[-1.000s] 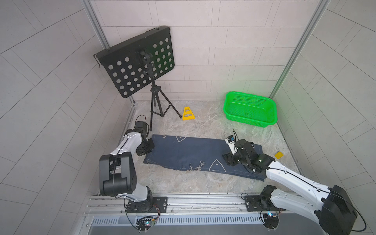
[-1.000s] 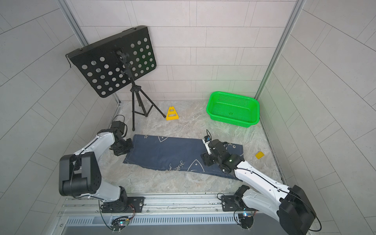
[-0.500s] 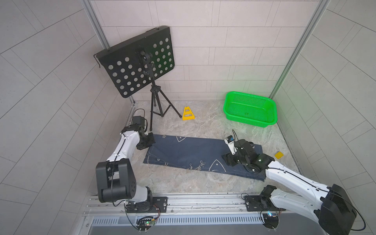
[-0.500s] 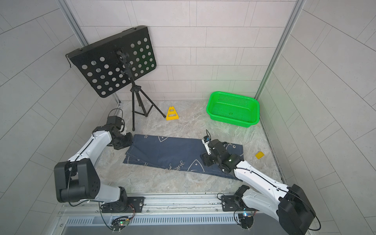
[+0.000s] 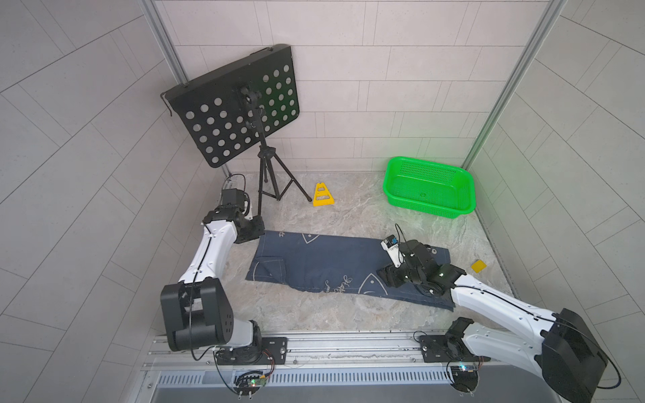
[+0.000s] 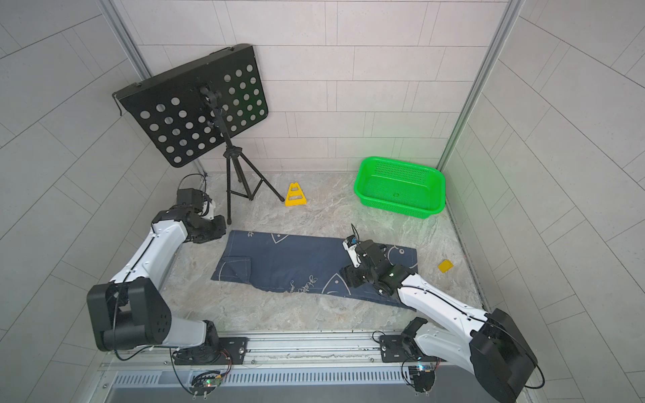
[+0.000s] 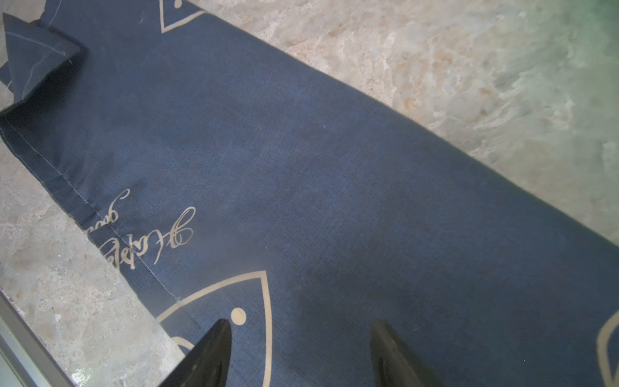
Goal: Roll up the pillowcase
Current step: Adjust the pillowcase at the center of the board.
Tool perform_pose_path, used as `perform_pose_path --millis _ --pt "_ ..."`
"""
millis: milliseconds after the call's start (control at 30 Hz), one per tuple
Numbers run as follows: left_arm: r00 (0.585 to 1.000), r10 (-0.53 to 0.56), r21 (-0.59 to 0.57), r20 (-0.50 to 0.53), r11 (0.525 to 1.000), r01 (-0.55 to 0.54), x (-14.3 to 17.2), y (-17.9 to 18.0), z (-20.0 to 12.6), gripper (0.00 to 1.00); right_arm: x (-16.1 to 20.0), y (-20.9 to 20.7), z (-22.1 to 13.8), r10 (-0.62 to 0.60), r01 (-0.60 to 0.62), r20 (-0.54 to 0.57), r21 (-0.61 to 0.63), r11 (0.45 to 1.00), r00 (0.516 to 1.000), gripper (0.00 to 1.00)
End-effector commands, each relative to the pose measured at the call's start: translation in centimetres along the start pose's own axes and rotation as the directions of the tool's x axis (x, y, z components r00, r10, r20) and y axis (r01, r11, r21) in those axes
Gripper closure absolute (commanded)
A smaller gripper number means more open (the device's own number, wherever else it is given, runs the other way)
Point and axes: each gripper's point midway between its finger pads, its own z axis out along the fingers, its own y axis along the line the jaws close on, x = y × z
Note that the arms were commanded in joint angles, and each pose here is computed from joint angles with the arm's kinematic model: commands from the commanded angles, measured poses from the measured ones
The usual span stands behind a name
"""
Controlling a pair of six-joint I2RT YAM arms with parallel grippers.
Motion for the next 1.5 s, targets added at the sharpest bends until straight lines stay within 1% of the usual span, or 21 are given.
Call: perform_pose_path --millis 0,67,133,167,200,267,333,467,533,633,700,833,900,1000,1067,1133,1200,1300,1333,1400,1467 --pt "0.998 -0.003 -0.071 -0.062 0.998 -0.002 0.4 1.3 0.0 1.00 0.0 0.6 0.4 0.030 -0.030 0.001 -0.038 0.999 1.000 0.31" --pt "0.995 -0.021 -0.086 -0.101 0.996 0.012 1.6 1.7 0.7 1.00 -0.1 0.7 0.6 0.032 -0.032 0.002 -0.044 0.999 0.999 0.31" --pt "0.991 -0.032 -0.134 -0.127 0.991 0.015 2.9 2.8 1.2 0.90 -0.1 0.8 0.8 0.037 -0.037 -0.003 -0.049 0.998 0.999 0.31" --pt "0.989 -0.040 -0.151 -0.144 0.988 0.018 3.6 3.2 1.5 0.82 0.0 0.9 0.8 0.036 -0.037 -0.007 -0.054 0.998 0.999 0.31" --pt "0.986 -0.049 -0.157 -0.157 0.987 0.024 4.2 3.6 1.8 0.76 0.1 0.9 0.9 0.037 -0.038 -0.008 -0.054 0.998 0.999 0.31" --pt "0.982 -0.087 -0.163 -0.168 0.985 0.059 5.0 4.1 2.2 0.71 0.4 0.9 1.0 0.040 -0.041 -0.012 -0.054 0.998 0.999 0.31" --pt "0.975 -0.130 -0.165 -0.182 0.981 0.100 5.7 4.4 2.7 0.60 0.6 0.9 1.1 0.042 -0.043 -0.015 -0.057 0.997 0.999 0.31" --pt "0.958 -0.191 -0.205 -0.212 0.968 0.148 6.9 5.2 3.3 0.48 0.8 1.0 1.2 0.042 -0.043 -0.020 -0.060 0.997 0.999 0.31" --pt "0.947 -0.259 -0.172 -0.192 0.959 0.227 7.1 5.0 4.0 0.46 0.8 1.0 1.2 0.043 -0.044 -0.019 -0.062 0.997 0.999 0.31" --pt "0.919 -0.337 -0.139 -0.202 0.939 0.314 7.3 4.4 5.0 0.46 0.9 1.0 1.2 0.044 -0.046 -0.022 -0.064 0.997 0.999 0.31" --pt "0.897 -0.389 -0.146 -0.212 0.920 0.365 7.6 4.3 5.4 0.45 0.9 1.0 1.2 0.045 -0.047 -0.020 -0.064 0.997 0.999 0.31" --pt "0.859 -0.482 -0.142 -0.171 0.875 0.463 7.3 4.2 6.0 0.42 0.9 1.0 1.3 0.049 -0.050 -0.020 -0.067 0.996 0.999 0.31" --pt "0.836 -0.517 -0.149 -0.184 0.856 0.496 7.8 4.1 6.4 0.42 1.0 1.1 1.4 0.050 -0.051 -0.021 -0.070 0.996 0.999 0.31" --pt "0.802 -0.556 -0.208 -0.219 0.830 0.518 9.8 4.7 7.0 0.43 0.9 1.2 1.4 0.051 -0.052 -0.019 -0.075 0.996 0.999 0.31" --pt "0.793 -0.565 -0.218 -0.227 0.823 0.524 10.3 4.8 7.1 0.47 0.9 1.2 1.5 0.050 -0.052 -0.020 -0.074 0.996 0.999 0.31" --pt "0.789 -0.569 -0.215 -0.232 0.821 0.529 10.4 4.7 7.3 0.54 0.9 1.2 1.4 0.049 -0.050 -0.018 -0.075 0.996 0.999 0.31" --pt "0.788 -0.571 -0.195 -0.230 0.820 0.538 10.0 4.4 7.3 0.68 1.0 1.1 1.4 0.048 -0.049 -0.019 -0.075 0.996 0.999 0.31" --pt "0.798 -0.563 -0.186 -0.217 0.826 0.532 9.2 4.3 6.9 0.93 1.0 1.2 1.4 0.045 -0.046 -0.018 -0.078 0.996 0.999 0.31" --pt "0.804 -0.553 -0.184 -0.217 0.832 0.523 9.0 4.2 6.8 0.98 1.0 1.2 1.4 0.044 -0.045 -0.016 -0.078 0.996 0.999 0.31" --pt "0.815 -0.538 -0.172 -0.217 0.843 0.510 8.6 4.1 6.5 1.00 0.9 1.2 1.4 0.043 -0.044 -0.014 -0.080 0.996 0.999 0.31" --pt "0.838 -0.505 -0.141 -0.206 0.863 0.485 7.6 3.7 6.0 1.00 0.9 1.4 1.5 0.041 -0.042 -0.014 -0.090 0.995 0.999 0.31"
